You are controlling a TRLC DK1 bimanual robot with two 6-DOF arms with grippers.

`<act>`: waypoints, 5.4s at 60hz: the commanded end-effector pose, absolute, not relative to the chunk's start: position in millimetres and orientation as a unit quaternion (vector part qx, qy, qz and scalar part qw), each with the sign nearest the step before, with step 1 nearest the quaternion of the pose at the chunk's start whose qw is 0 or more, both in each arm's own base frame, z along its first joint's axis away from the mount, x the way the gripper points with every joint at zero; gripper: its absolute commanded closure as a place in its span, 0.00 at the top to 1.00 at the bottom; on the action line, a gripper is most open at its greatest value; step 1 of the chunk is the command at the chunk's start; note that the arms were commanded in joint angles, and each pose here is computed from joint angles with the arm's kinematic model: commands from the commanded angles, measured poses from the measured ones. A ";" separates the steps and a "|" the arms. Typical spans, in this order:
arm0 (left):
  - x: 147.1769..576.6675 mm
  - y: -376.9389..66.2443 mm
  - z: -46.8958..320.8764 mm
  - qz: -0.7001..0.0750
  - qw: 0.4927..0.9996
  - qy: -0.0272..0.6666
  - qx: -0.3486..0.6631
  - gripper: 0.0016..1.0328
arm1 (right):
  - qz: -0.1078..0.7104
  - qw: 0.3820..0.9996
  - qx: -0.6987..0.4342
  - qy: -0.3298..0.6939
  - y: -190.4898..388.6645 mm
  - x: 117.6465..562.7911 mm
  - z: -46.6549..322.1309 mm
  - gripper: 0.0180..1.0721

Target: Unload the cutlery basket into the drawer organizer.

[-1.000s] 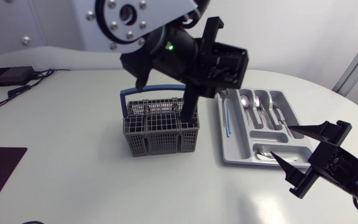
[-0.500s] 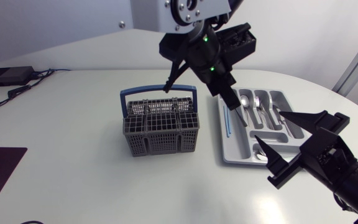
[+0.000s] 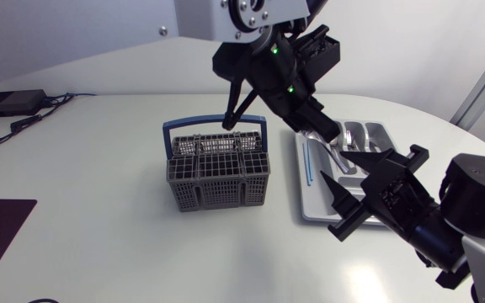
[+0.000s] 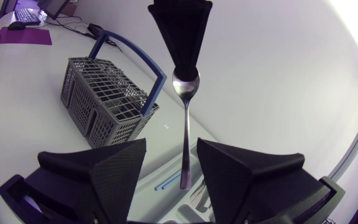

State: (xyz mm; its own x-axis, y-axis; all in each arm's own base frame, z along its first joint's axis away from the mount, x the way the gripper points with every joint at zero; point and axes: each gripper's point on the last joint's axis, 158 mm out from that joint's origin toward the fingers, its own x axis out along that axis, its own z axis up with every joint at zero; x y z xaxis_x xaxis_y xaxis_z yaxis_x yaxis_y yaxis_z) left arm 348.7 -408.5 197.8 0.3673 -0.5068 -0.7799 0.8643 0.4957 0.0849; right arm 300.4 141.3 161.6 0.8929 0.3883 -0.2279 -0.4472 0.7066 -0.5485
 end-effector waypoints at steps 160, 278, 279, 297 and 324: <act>393.2 -263.6 310.6 -0.298 0.922 0.156 0.191 0.96 | 0.391 0.813 -0.386 0.195 34.0 319.0 62.3 0.06; 330.1 -128.5 85.7 -0.236 0.873 0.325 0.276 0.95 | 0.362 0.843 -0.362 0.167 188.3 380.9 75.3 0.86; 330.4 -128.6 83.3 -0.237 0.872 0.327 0.277 0.95 | 0.360 0.843 -0.363 0.167 189.4 383.0 75.5 0.86; 342.5 -121.0 68.2 -0.226 0.872 0.333 0.280 0.95 | 0.353 0.848 -0.356 0.169 215.2 387.2 68.4 0.86; 362.6 -113.7 66.6 -0.215 0.874 0.323 0.292 0.95 | 0.360 0.843 -0.365 0.163 228.9 375.8 71.4 0.86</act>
State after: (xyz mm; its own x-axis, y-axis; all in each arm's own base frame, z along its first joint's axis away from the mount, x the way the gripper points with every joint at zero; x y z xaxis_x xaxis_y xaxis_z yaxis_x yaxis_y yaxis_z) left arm 357.7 -118.6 70.3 0.6962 -0.2012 -0.6891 0.5653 0.7453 0.3535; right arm 377.6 221.9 67.3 0.6865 0.4772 -0.5486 -0.7270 0.4658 -0.5046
